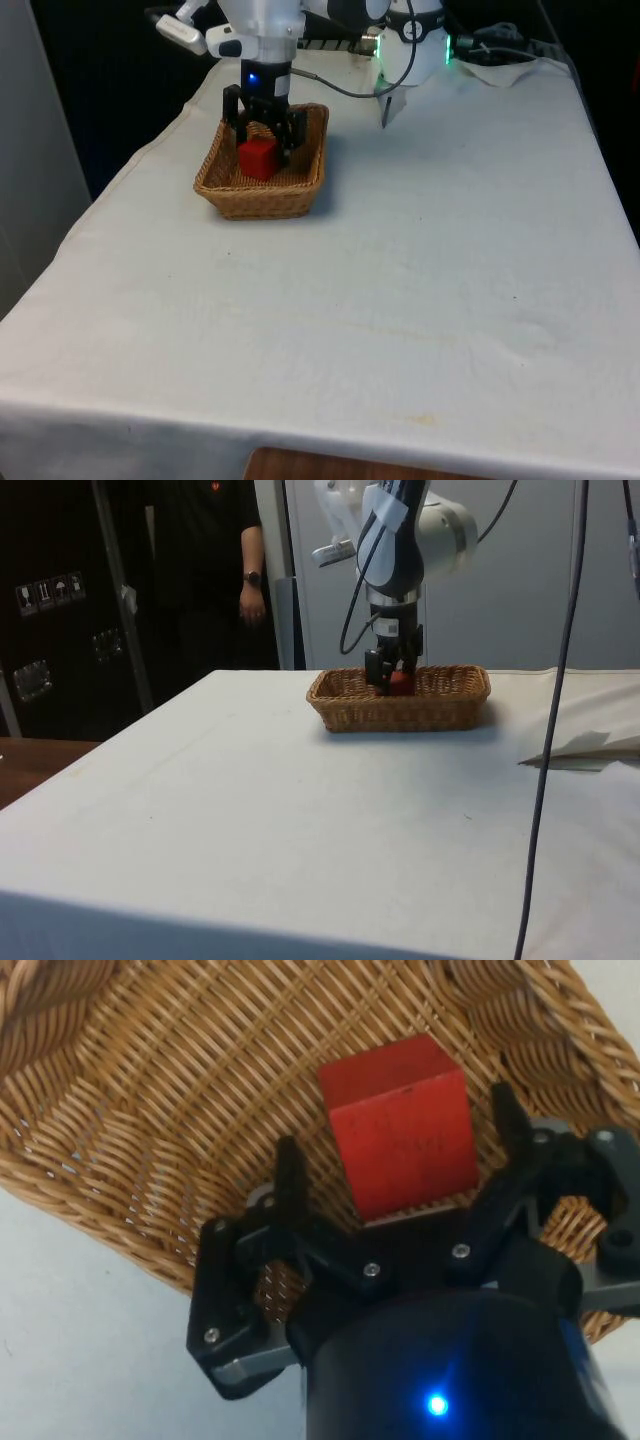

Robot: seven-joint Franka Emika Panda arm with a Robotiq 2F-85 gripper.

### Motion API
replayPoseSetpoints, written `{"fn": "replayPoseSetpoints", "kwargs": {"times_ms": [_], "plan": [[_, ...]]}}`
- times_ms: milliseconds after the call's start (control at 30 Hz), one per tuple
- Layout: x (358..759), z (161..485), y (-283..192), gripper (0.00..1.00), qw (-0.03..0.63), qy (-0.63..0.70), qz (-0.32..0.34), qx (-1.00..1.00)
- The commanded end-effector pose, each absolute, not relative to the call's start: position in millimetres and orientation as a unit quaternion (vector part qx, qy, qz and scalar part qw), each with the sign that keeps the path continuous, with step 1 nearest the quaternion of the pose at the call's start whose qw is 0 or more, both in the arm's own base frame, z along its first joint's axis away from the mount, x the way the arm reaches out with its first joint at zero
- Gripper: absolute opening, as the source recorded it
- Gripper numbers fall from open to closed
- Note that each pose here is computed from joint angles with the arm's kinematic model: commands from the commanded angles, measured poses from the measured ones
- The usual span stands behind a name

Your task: Pick up the cube and place it into the basket.

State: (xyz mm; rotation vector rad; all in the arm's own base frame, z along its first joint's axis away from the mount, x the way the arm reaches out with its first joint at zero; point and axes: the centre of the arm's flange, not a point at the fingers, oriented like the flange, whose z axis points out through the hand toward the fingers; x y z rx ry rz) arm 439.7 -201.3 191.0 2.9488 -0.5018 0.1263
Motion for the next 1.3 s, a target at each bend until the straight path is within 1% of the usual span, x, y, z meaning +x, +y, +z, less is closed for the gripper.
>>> {"fn": "replayPoseSetpoints", "kwargs": {"times_ms": [0,33,67,233,300,333,600,633,833,900,1067,1167,1267], "plan": [[439.5,190.6,-201.3,0.97,0.074,-0.167,0.042,0.982],[440.8,191.5,-200.1,0.97,0.072,-0.169,0.047,0.982],[441.1,191.4,-200.2,1.0,0.072,-0.168,0.047,0.982],[441.3,191.4,-199.8,1.0,0.072,-0.168,0.047,0.982],[442.8,196.4,-201.8,1.0,0.072,-0.169,0.048,0.982],[442.0,192.5,-201.8,1.0,0.074,-0.168,0.045,0.982],[446.3,218.9,-207.3,1.0,0.064,-0.173,0.06,0.981],[446.5,216.0,-204.7,1.0,0.06,-0.173,0.063,0.981],[449.0,238.4,-210.1,1.0,0.053,-0.175,0.072,0.98],[448.9,239.2,-206.8,1.0,0.046,-0.174,0.077,0.981],[451.3,256.9,-210.9,1.0,0.041,-0.175,0.081,0.98],[451.6,260.2,-206.9,1.0,0.032,-0.172,0.089,0.981],[453.3,270.2,-210.7,1.0,0.032,-0.174,0.088,0.98]]}}
